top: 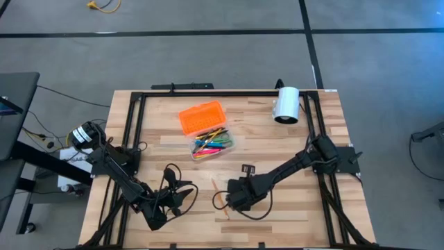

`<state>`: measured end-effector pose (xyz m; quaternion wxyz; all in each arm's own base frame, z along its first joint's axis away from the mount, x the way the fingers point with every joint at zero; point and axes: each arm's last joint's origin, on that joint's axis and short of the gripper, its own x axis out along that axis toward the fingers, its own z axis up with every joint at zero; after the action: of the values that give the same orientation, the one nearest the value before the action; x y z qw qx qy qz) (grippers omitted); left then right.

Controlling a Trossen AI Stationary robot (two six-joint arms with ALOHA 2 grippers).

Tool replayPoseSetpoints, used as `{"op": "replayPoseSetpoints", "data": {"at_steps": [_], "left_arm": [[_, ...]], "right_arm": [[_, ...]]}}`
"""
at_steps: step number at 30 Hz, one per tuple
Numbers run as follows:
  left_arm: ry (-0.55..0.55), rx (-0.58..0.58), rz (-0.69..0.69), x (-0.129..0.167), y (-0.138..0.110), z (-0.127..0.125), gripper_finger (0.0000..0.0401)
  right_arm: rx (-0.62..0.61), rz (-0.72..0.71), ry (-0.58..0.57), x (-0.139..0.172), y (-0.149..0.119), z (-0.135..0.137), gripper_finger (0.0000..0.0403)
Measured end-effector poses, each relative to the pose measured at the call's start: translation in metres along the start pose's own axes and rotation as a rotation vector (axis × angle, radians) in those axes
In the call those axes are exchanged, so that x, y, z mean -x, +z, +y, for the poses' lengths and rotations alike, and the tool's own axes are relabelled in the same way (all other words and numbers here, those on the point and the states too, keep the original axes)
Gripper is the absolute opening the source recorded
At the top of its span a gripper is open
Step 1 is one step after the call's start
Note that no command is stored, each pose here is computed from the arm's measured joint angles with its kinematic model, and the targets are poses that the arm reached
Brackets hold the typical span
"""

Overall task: Pick & place school supplies into a supply box
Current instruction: Put the green pen into the supply box

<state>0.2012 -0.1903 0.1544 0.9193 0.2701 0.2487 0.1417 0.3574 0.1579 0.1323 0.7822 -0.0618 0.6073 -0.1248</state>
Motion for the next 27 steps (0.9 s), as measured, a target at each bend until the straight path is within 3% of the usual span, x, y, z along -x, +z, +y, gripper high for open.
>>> {"op": "replayPoseSetpoints", "data": {"at_steps": [17,27], "left_arm": [[0.0,0.0,0.0,0.0,0.0,0.0,0.0139],[0.0,0.0,0.0,0.0,0.0,0.0,0.0139]], "right_arm": [[0.035,-0.124,-0.198,0.01,-0.004,0.007,0.001],[0.099,-0.197,-0.47,0.007,0.006,-0.017,0.0011]]}}
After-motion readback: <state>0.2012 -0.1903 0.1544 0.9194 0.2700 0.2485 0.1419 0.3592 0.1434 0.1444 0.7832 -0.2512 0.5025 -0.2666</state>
